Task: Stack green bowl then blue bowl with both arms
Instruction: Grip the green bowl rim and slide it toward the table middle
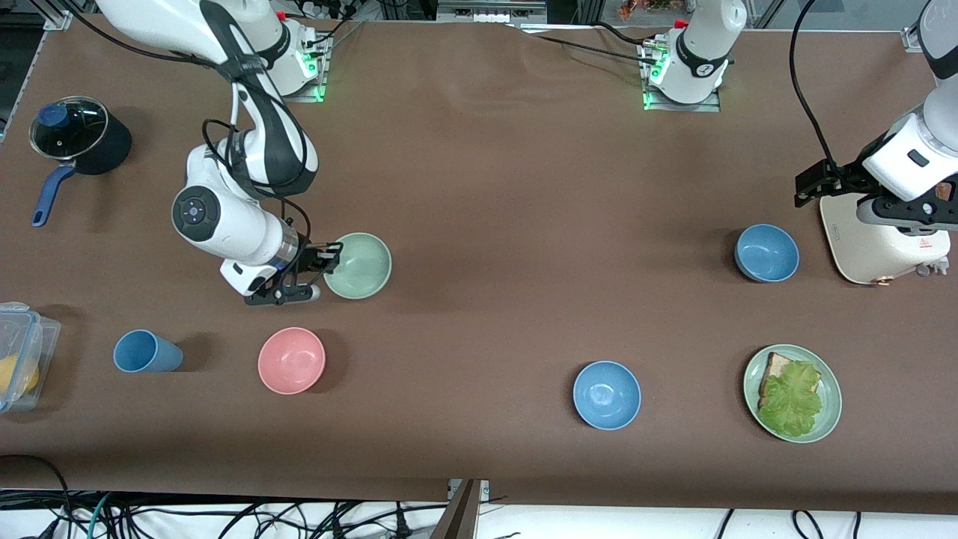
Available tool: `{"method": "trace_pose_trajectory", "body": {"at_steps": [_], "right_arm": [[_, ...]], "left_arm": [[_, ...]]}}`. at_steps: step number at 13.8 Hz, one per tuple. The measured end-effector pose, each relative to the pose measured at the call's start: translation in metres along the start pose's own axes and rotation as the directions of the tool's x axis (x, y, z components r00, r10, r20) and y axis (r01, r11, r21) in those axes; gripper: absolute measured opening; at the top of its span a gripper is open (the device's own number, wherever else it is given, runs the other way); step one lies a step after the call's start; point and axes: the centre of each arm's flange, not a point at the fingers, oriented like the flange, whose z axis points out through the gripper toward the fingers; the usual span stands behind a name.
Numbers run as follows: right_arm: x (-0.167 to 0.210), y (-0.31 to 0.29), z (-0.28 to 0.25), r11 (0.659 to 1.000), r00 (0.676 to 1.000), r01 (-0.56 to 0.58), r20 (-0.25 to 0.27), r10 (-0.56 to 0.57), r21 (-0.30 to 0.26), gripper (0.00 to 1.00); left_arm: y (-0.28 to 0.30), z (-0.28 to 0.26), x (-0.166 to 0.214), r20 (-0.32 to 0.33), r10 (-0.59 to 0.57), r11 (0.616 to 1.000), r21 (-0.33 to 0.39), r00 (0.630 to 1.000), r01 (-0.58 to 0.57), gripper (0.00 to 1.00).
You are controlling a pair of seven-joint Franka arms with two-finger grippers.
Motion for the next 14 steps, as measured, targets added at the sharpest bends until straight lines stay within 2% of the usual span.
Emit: {"method": "trace_pose_trajectory", "body": {"at_steps": [2,6,9,11,14], "right_arm": [[0.009,-0.051,-0.006,0.999,0.999,-0.039,-0.009,0.039,0.013,0.04],[0.004,-0.184,0.060,0.988,0.989,-0.151,0.000,0.151,0.029,0.04],[-0.010,-0.265,0.110,0.977,0.978,-0.202,-0.044,0.206,0.070,0.04],[-0.025,-0.294,0.138,0.982,0.979,-0.180,-0.084,0.184,0.053,0.04],[-0.019,-0.287,0.146,0.986,0.979,-0.164,-0.120,0.164,0.014,0.04]], "left_arm": [[0.000,0.000,0.000,0.000,0.000,1.000,0.000,1.000,0.000,1.00],[0.000,0.000,0.000,0.000,0.000,1.000,0.000,1.000,0.000,1.00],[0.000,0.000,0.000,0.000,0.000,1.000,0.000,1.000,0.000,1.00],[0.000,0.000,0.000,0.000,0.000,1.000,0.000,1.000,0.000,1.00],[0.000,0.000,0.000,0.000,0.000,1.000,0.000,1.000,0.000,1.00]]}}
